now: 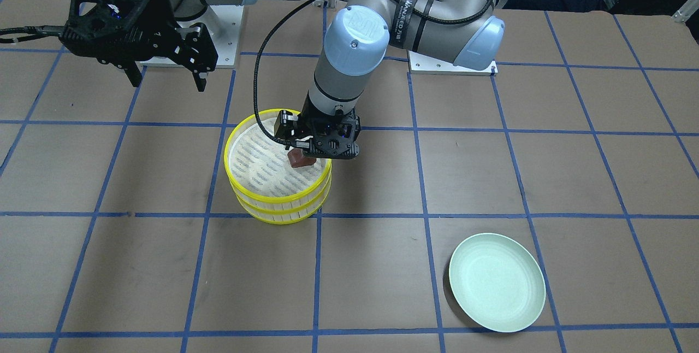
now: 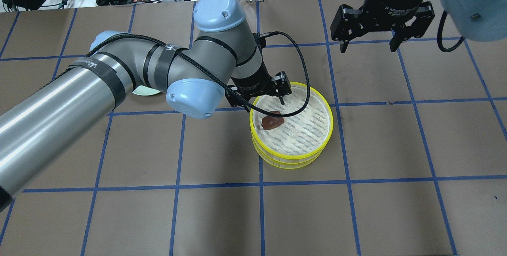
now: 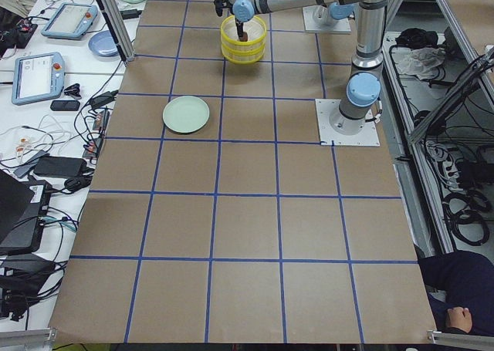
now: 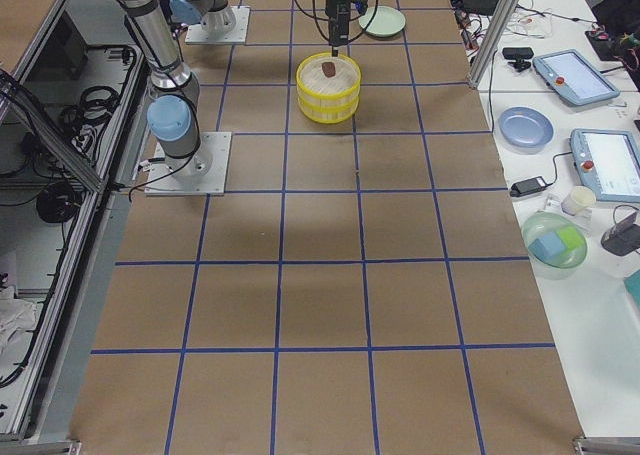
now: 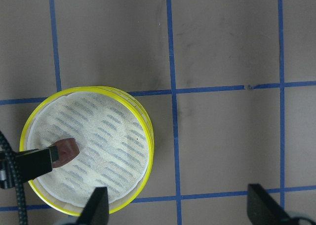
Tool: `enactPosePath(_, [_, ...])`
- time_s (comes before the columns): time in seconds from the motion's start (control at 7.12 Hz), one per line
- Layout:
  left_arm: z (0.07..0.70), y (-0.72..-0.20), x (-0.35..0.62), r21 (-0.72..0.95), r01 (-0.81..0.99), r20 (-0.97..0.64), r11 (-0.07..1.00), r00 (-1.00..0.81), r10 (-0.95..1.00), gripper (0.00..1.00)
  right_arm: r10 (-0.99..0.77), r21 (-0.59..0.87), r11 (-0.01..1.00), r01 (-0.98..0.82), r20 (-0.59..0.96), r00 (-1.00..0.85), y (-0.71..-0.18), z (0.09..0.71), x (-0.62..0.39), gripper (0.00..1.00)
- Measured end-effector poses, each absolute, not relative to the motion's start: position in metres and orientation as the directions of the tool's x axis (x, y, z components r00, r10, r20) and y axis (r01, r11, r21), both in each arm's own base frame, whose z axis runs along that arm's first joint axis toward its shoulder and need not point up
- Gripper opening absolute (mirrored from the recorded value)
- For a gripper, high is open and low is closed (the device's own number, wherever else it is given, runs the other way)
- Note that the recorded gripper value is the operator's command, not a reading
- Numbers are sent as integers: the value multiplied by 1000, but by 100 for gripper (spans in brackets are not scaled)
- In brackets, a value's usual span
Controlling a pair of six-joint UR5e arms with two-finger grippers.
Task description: Stack buns with steamer
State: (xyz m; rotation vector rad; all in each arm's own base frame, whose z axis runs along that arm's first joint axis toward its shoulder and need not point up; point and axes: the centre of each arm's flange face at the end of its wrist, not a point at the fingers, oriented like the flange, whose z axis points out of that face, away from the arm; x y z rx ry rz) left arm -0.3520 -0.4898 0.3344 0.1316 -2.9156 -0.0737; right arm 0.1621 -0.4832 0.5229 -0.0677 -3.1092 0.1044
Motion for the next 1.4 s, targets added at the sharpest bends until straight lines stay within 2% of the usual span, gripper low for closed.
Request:
enactPosePath(0.42, [390,-510,-311,-25,-83,155,996,-985,-78,100,39,-63,997,37,30,-999,-482,523,162,100])
enactPosePath(0.84, [456,-533,-200,-96,28,39,995,-999,32,100,39,-62,997,37,30,-999,-481,523,162,100])
enactPosePath(1.12, [493,-528,-128,-99,64,-9,993,-998,63,100,38,-62,997,36,30,-999,-481,523,162,100])
enactPosePath(1.4, [516,-513,-99,-106,53,-41,993,-998,49,100,38,-62,997,36,28,-999,-481,523,162,100])
